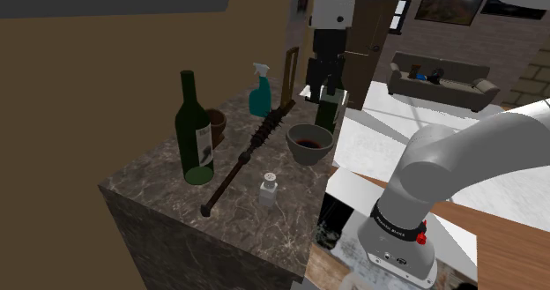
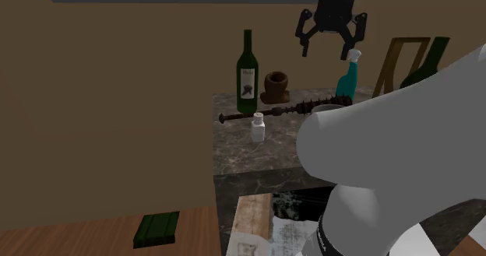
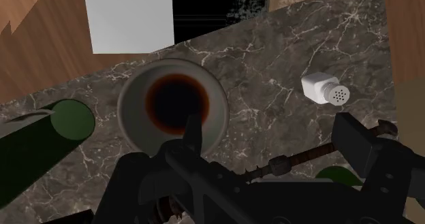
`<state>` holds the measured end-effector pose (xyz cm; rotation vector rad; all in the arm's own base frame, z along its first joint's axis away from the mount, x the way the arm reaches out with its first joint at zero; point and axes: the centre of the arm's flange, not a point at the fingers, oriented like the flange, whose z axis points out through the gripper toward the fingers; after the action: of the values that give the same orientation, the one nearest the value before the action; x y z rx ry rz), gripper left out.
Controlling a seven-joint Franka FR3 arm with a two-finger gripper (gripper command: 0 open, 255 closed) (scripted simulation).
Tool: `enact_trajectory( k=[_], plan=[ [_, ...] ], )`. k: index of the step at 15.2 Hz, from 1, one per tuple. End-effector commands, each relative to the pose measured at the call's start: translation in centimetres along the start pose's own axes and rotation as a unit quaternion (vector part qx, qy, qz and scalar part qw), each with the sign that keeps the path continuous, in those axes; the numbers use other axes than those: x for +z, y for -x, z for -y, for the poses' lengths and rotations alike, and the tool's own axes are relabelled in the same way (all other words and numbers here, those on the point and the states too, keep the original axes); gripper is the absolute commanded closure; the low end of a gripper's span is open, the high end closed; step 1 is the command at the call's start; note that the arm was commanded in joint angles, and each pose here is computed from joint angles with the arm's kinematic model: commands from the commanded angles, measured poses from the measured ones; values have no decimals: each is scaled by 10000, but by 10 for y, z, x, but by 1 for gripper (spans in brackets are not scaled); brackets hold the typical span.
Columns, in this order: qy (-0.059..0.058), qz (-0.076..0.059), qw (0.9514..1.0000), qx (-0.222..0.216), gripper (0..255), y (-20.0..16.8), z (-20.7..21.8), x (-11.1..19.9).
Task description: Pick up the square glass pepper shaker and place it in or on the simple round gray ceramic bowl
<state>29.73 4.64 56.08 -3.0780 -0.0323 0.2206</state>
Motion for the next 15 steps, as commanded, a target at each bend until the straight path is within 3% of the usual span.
enact_trajectory(
  k=[1, 15],
  plan=[
    [0, 0, 10000, 0, 0, 0, 0, 0],
    [385, 180, 9988, -259, 0, -66, 123, 135]
  ],
)
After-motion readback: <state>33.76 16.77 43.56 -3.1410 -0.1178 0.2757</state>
